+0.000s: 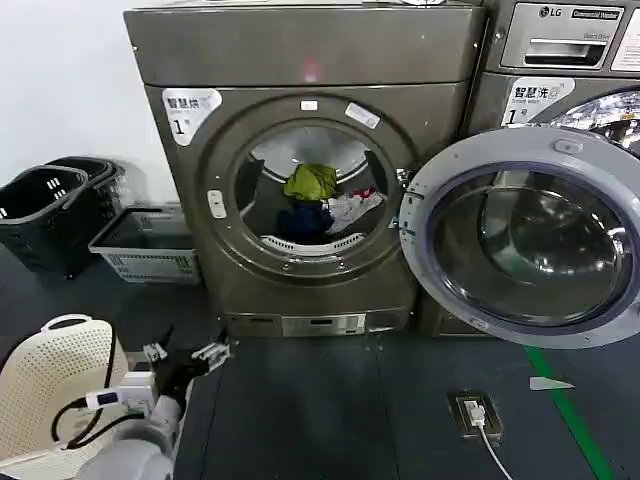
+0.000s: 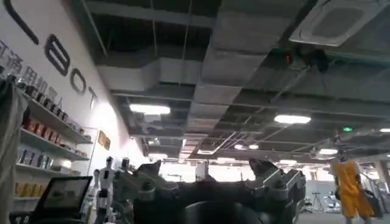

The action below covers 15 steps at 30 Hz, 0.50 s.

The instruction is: Grasp the clothes from the dryer.

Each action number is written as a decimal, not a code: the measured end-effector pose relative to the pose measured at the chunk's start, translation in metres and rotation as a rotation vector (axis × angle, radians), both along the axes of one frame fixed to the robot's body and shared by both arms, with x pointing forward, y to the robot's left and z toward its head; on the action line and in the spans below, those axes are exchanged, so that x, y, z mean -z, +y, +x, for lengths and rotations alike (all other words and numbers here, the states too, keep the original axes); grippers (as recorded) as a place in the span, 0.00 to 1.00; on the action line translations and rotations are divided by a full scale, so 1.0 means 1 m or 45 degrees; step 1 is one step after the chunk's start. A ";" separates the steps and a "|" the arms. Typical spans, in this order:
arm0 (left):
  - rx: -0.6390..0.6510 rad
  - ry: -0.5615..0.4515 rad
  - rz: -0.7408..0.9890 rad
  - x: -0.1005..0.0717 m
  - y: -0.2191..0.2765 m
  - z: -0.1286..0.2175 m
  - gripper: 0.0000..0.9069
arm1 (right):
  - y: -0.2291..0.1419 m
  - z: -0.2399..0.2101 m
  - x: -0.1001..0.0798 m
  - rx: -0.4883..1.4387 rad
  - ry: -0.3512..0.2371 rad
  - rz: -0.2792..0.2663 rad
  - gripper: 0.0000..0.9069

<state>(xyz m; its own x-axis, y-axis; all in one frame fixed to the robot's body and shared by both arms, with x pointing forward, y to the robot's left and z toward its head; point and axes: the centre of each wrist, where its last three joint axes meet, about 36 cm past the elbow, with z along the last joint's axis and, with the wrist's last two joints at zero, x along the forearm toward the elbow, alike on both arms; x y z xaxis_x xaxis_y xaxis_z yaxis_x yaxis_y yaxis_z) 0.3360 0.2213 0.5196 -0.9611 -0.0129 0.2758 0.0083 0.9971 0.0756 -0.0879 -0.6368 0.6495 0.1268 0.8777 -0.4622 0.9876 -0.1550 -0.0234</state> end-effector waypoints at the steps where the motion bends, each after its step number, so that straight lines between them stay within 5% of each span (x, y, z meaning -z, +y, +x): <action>1: 0.000 0.000 0.000 0.000 0.000 0.000 1.00 | 0.000 0.000 0.000 0.000 -0.001 0.001 1.00; 15: 0.004 0.000 0.000 0.000 0.000 -0.001 1.00 | -0.001 0.002 0.003 0.004 -0.010 0.008 1.00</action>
